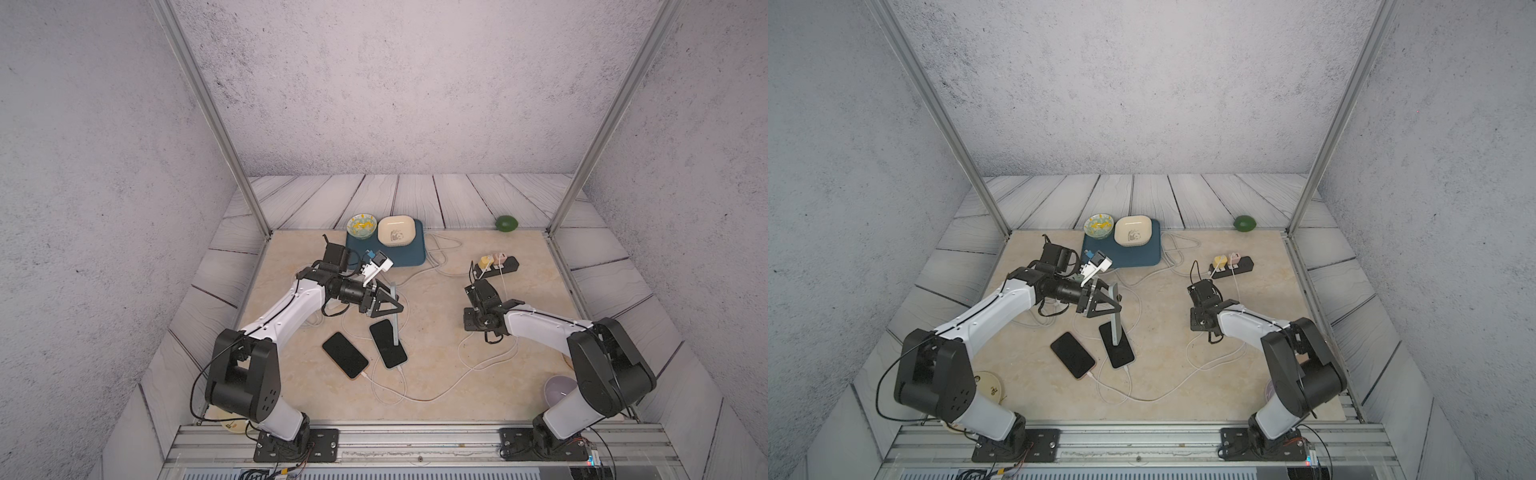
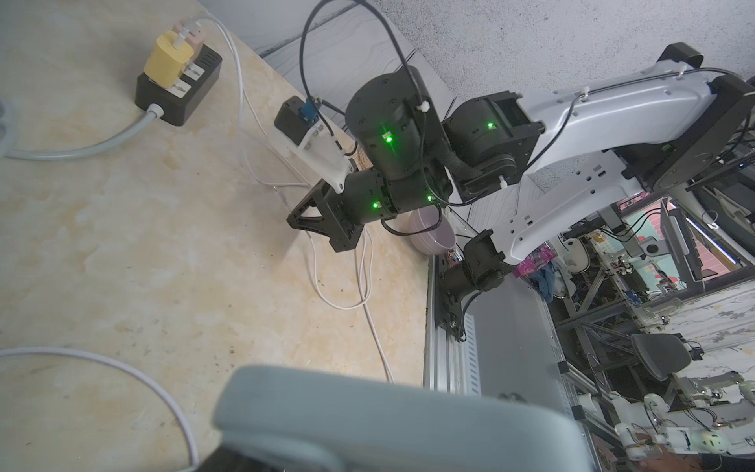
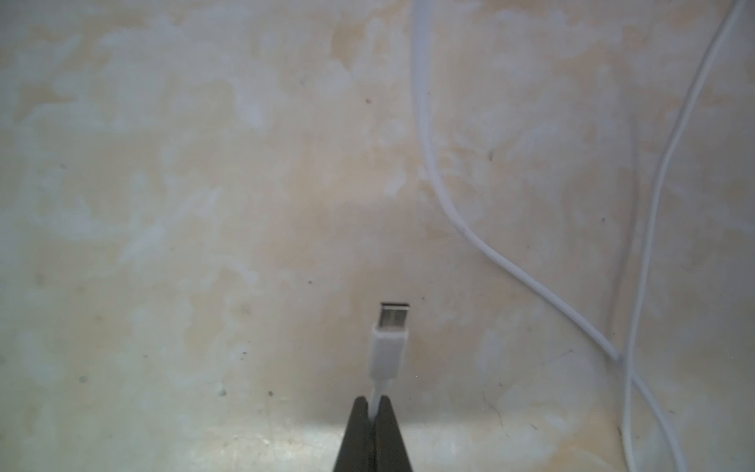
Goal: Unplug the charging cable from the phone
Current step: Remove the charging cable from the phone.
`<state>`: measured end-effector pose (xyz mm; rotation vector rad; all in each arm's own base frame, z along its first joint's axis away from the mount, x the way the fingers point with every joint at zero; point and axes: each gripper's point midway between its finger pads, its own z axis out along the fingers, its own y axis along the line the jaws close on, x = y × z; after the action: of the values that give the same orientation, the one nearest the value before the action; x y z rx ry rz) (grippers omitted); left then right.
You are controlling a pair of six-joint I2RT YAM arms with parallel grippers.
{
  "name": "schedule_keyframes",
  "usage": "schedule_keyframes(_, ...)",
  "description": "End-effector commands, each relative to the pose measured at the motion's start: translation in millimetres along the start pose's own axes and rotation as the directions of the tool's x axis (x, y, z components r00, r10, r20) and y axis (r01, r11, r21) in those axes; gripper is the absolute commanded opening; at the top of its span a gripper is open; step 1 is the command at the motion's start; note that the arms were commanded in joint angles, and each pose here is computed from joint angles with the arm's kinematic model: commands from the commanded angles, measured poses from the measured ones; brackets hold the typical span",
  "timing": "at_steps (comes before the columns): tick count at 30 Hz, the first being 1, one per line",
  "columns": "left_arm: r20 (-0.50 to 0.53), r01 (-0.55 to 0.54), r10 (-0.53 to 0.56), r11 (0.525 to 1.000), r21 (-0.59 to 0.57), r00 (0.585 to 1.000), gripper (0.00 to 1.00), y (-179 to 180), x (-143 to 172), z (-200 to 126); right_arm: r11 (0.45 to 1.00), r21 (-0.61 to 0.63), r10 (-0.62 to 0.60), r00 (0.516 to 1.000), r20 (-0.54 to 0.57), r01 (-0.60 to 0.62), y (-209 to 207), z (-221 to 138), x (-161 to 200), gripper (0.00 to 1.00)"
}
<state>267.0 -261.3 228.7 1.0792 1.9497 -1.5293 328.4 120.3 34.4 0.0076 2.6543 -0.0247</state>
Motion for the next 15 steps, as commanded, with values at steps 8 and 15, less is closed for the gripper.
schedule_keyframes(8, 0.024, -0.069, 0.067, 0.995, 0.078, 0.997, 0.0, -24, -13, -7, 1.0, -0.005, 0.005, 1.0, -0.007, -0.005, -4, -11, -10, 0.3)
schedule_keyframes(15, 0.023, -0.112, 0.11, 0.988, 0.102, 0.994, 0.0, -33, -9, -9, 0.971, -0.213, -0.084, 0.991, 0.101, 0.104, 29, -45, -33, 0.51)
